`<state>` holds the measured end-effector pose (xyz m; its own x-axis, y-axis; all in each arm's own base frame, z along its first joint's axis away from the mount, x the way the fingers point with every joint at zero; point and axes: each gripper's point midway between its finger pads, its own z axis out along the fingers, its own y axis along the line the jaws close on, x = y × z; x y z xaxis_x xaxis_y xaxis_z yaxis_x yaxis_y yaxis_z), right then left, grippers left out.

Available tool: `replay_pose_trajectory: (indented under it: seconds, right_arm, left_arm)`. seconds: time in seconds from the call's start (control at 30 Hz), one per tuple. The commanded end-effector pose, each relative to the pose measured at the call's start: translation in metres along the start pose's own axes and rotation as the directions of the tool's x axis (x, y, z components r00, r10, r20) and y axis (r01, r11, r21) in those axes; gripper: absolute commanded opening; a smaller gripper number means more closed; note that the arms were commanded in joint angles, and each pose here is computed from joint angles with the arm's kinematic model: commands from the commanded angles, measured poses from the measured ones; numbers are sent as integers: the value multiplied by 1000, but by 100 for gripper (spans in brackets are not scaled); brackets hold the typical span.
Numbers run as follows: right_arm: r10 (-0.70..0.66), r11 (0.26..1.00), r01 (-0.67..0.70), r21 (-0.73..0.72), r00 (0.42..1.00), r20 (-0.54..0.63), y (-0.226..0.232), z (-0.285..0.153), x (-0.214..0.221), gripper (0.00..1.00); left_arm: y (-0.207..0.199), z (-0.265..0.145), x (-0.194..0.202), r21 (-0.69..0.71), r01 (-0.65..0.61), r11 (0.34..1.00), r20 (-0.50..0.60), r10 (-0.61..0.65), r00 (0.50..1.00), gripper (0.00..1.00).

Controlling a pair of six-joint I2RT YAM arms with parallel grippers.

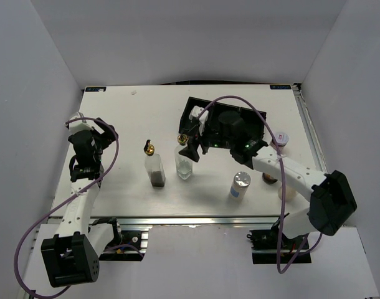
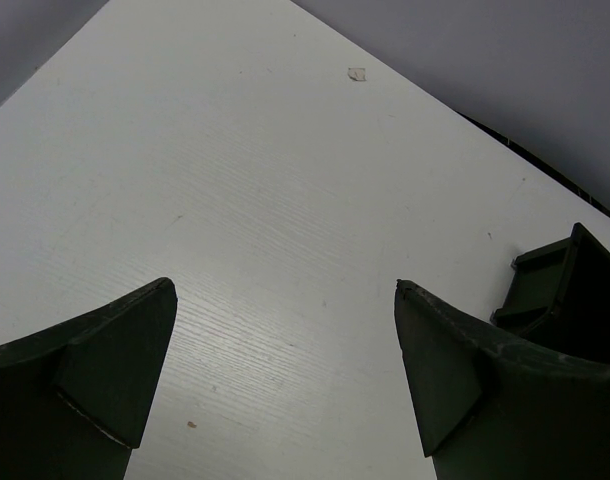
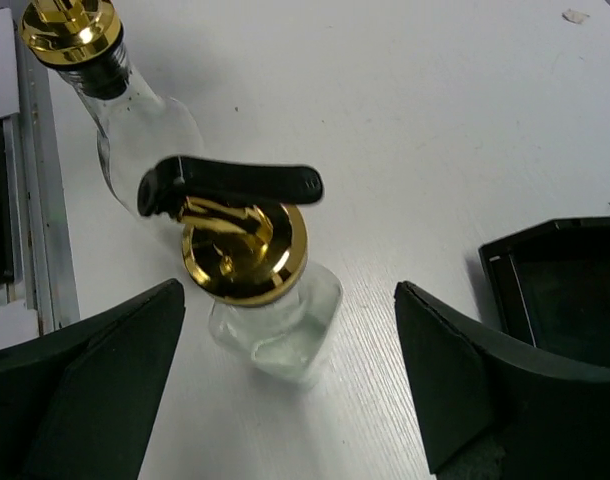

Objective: Organize the condiment bottles

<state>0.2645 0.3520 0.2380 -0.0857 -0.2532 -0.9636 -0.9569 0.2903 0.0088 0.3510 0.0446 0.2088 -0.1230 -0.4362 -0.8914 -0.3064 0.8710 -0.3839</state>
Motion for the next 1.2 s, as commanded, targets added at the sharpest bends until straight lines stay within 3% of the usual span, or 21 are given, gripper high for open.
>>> replay_pose_trajectory:
  seconds: [0.0, 0.13, 0.23, 0.27, 0.33, 0.37, 0.5, 0.77, 0.97, 1.0, 1.17]
  right_arm:
    - [-59, 998, 59, 3, 983, 176, 2, 14, -54, 89]
    - [-52, 998, 45, 39, 979, 197, -1, 30, -56, 86]
    - [-50, 998, 39, 57, 977, 207, -4, 34, -55, 73]
    - [-50, 997, 38, 62, 977, 209, -4, 34, -55, 58]
    - [-51, 996, 36, 79, 977, 208, -6, 33, -54, 42]
    - [-53, 995, 35, 88, 976, 211, -7, 31, -54, 26]
    - [-77, 985, 39, 170, 972, 221, -18, 21, -64, 1]
    - [-184, 902, 44, 430, 940, 288, -79, -12, -144, 0]
    - [-149, 881, -19, 472, 937, 316, -138, -18, -176, 0]
    - [-156, 875, -34, 482, 925, 348, -146, -25, -197, 0]
    - [-108, 887, -69, 457, 930, 351, -198, -12, -192, 0]
  left_arm:
    - [1, -2, 0, -2, 1, 1000, 7, -1, 1000, 98]
    - [5, 0, 1, -26, 1, 1000, -1, -1, 1000, 98]
    - [9, -1, 1, -49, -3, 999, 1, 3, 1000, 98]
    - [11, -1, 0, -59, 0, 998, 4, 0, 1000, 98]
    - [12, -1, -1, -66, 1, 998, 7, 0, 1000, 98]
    - [11, -2, -1, -63, 2, 998, 9, -2, 1000, 98]
    - [14, -4, -4, -75, 5, 997, 21, -4, 1000, 98]
    - [20, -7, -11, -114, 21, 993, 53, -15, 998, 98]
    - [24, -9, -12, -132, 30, 991, 67, -22, 998, 98]
    - [24, -9, -11, -131, 32, 991, 67, -23, 998, 98]
    - [24, -6, -12, -142, 35, 989, 64, -26, 998, 98]
